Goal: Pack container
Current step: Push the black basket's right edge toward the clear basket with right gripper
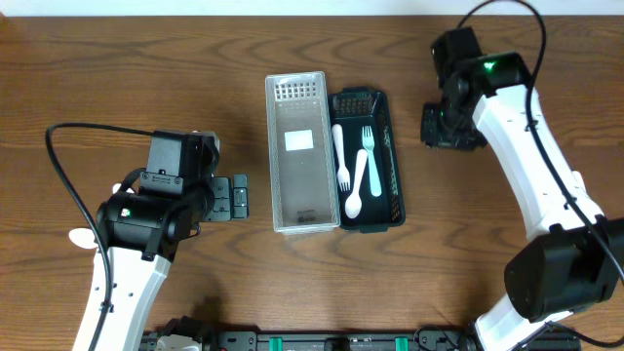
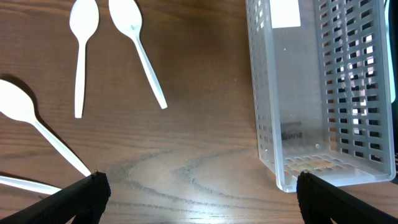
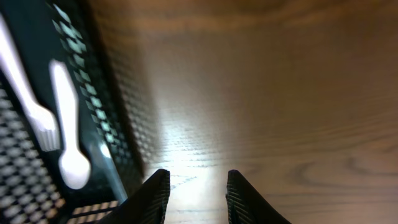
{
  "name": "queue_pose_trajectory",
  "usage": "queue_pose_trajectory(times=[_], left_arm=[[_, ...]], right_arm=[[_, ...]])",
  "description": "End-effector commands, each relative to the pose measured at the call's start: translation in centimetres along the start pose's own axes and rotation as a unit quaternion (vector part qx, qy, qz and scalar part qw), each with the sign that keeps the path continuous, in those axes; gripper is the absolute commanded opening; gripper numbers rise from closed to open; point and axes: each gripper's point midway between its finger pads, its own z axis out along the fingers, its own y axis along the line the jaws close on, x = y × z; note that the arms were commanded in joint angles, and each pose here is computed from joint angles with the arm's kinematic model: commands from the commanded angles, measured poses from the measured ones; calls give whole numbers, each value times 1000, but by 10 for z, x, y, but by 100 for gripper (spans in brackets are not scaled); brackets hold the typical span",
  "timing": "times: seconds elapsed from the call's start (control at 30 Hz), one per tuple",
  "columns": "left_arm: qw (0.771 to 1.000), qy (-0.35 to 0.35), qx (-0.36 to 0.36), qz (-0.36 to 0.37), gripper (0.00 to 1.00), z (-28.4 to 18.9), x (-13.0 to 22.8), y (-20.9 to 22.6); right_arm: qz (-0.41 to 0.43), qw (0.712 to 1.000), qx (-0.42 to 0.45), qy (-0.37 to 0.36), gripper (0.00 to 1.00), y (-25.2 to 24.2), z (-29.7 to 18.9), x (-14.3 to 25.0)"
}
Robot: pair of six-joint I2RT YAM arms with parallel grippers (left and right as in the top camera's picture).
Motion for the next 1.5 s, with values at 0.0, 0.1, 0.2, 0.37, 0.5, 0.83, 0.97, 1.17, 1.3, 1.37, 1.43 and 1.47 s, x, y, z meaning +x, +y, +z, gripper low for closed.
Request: queue_pose_trajectory(times=[0.0, 0.1, 0.2, 0.37, 0.5, 0.83, 0.97, 1.17, 1.3, 1.37, 1.43, 1.47], left_arm=[[1000, 2, -9, -1, 98, 1, 0, 4], [1000, 2, -9, -1, 98, 1, 0, 4], [1000, 2, -9, -1, 98, 1, 0, 4], [1000, 2, -9, -1, 98, 1, 0, 4], [1000, 2, -9, -1, 98, 1, 0, 4], [1000, 2, -9, -1, 98, 1, 0, 4], [1000, 2, -9, -1, 98, 1, 0, 4], [1000, 2, -9, -1, 98, 1, 0, 4], [1000, 2, -9, -1, 98, 1, 0, 4], [1000, 2, -9, -1, 98, 1, 0, 4], [1000, 2, -9, -1, 98, 1, 0, 4], [1000, 2, -9, -1, 98, 1, 0, 4]], right_arm=[[-3, 1000, 14, 27, 33, -3, 24, 17], [-8, 999, 7, 45, 33, 2, 43, 30], [-15, 998, -2, 59, 32, 7, 56, 41], [-37, 996, -11, 77, 33, 19, 61, 56], [-61, 994, -31, 85, 34, 36, 60, 65], [-80, 993, -33, 85, 36, 47, 58, 71], [-80, 993, -33, 85, 36, 47, 58, 71], [-79, 992, -49, 91, 36, 52, 57, 73], [-79, 992, -49, 90, 36, 52, 58, 72], [-78, 992, -49, 85, 36, 52, 58, 70], [-75, 993, -43, 78, 36, 49, 59, 66], [-71, 994, -36, 71, 36, 45, 60, 61]])
